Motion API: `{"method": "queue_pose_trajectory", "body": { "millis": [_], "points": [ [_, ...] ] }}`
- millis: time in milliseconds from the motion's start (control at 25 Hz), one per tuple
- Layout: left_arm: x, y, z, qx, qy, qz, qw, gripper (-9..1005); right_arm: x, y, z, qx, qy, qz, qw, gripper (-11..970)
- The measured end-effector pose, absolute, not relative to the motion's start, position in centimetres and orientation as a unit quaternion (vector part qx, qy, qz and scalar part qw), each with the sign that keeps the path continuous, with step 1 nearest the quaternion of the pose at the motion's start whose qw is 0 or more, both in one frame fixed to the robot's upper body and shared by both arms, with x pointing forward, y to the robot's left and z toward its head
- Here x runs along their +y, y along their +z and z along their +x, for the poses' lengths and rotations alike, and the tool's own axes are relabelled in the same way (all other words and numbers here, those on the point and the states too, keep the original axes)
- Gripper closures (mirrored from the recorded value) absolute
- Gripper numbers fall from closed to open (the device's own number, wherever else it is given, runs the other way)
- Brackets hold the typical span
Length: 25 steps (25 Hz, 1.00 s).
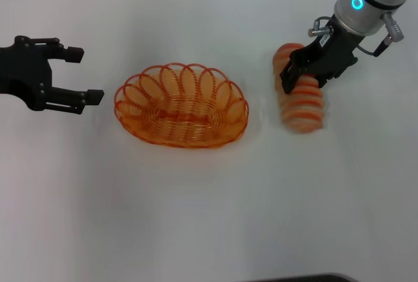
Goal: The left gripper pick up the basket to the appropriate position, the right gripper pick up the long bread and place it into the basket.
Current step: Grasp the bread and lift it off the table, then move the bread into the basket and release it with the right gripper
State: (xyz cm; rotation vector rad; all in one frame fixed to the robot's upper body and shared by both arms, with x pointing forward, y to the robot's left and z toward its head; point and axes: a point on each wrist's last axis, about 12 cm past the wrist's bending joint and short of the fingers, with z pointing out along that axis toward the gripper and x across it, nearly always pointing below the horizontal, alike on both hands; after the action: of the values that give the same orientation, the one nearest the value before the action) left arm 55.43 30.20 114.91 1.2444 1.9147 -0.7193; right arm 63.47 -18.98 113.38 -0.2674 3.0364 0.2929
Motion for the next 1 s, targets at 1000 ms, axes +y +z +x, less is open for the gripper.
{"method": "queue_pose_trajectory", "body": {
  "millis": [1000],
  "points": [
    [30.2,114.7,55.5,0.749,-0.276,0.476,0.368,105,-19.3,117.5,64.4,0.966,0.129,-0.188,0.123,461]
  ]
}}
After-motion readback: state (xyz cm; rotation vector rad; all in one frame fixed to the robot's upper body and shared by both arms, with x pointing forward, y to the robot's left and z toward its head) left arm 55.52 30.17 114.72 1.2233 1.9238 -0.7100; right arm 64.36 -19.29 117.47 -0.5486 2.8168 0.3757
